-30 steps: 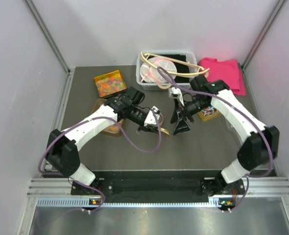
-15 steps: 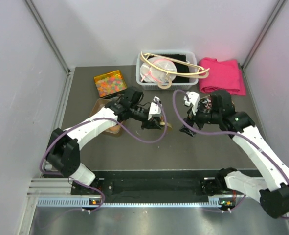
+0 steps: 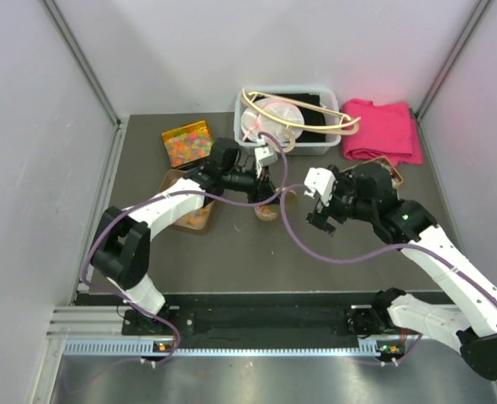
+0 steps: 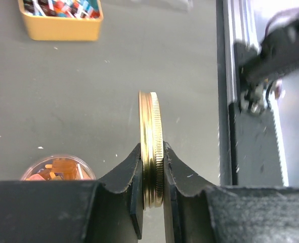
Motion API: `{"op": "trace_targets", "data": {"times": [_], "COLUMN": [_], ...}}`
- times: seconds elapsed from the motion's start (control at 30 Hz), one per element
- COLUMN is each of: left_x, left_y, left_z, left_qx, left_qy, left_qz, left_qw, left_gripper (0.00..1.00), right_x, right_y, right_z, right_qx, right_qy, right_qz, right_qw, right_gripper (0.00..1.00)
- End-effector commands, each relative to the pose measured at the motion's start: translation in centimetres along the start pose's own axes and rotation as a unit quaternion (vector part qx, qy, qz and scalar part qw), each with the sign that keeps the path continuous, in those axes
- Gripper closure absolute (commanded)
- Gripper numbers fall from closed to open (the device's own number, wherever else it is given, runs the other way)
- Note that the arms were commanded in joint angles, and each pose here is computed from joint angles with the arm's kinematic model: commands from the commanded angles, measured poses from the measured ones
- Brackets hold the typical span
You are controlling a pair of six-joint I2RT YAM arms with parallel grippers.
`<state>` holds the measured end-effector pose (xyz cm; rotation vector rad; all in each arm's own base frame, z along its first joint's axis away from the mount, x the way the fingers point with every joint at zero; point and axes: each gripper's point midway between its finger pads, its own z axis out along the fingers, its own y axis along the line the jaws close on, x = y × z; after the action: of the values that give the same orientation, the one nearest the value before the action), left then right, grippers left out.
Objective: Pack the candies
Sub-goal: Pick up the bottle lid at the center of the board.
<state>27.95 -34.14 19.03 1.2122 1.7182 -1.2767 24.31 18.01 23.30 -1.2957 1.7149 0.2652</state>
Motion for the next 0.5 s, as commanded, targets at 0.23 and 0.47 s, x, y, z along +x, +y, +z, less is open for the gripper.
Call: {"op": "trace_targets", "data": {"times": [0.23, 0.47], "left_x": [-8.7, -9.8], "left_y": [0.4, 6.2], "left_z": [-2.3, -4.4], "left_qx": [-0.035, -0.219], "left_qy": [-0.118, -0.069], "left_qz": [-0.094, -0.058], "left_qw": [0.988, 0.972], "left_gripper": [1.00, 1.00], "right_x": [-6.9, -10.7], "right_y": [-0.8, -3.2], "right_z": [-1.7, -3.4], "right_qx": [0.007, 0.036], "right_qy": [-0.038, -0.045], "right_qz": [-0.107, -0.115], "right_qw": [0.994, 0.992], "right_gripper": [0.01, 0.01]}}
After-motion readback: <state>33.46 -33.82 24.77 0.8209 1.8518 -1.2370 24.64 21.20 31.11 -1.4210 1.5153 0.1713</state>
